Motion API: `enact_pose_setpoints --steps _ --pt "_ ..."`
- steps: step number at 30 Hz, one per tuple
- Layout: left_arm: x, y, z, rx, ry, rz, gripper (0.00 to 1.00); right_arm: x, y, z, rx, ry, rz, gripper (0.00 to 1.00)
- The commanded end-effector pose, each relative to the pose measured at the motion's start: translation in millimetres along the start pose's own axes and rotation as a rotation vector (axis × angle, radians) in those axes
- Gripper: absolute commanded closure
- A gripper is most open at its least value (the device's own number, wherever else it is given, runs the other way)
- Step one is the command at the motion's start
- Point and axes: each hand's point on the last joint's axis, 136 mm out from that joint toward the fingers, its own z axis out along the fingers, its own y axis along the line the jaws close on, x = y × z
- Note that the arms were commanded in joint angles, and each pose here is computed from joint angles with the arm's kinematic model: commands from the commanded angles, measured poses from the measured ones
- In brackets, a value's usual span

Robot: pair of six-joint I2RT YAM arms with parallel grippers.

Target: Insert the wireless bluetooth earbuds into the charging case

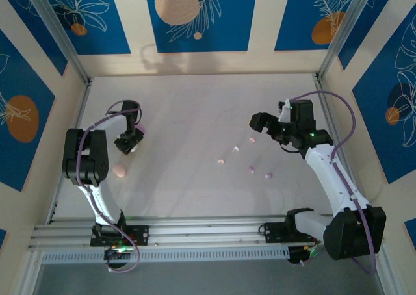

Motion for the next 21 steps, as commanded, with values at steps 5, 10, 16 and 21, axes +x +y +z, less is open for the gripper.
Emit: enact_pose_setpoints --steps 5,10,16,21 --pt "23.0 12.4 -4.0 0.033 0.063 -0.008 0.57 3.8 4.9 -5.8 -0.008 0.013 -0.002 0.02" --pt "54.4 6.6 -14.4 0.088 0.094 0.051 0.59 9.2 4.0 -7.1 -0.008 0.027 0.001 0.02" --pt "107.2 -1.0 -29.4 0.121 0.107 0.136 0.56 18.3 -0.9 -6.8 -0.001 0.042 0.007 0.02" --pt "156.9 -13.9 -44.0 0.145 0.105 0.194 0.54 25.8 -1.6 -4.9 -0.003 0.072 0.010 0.02"
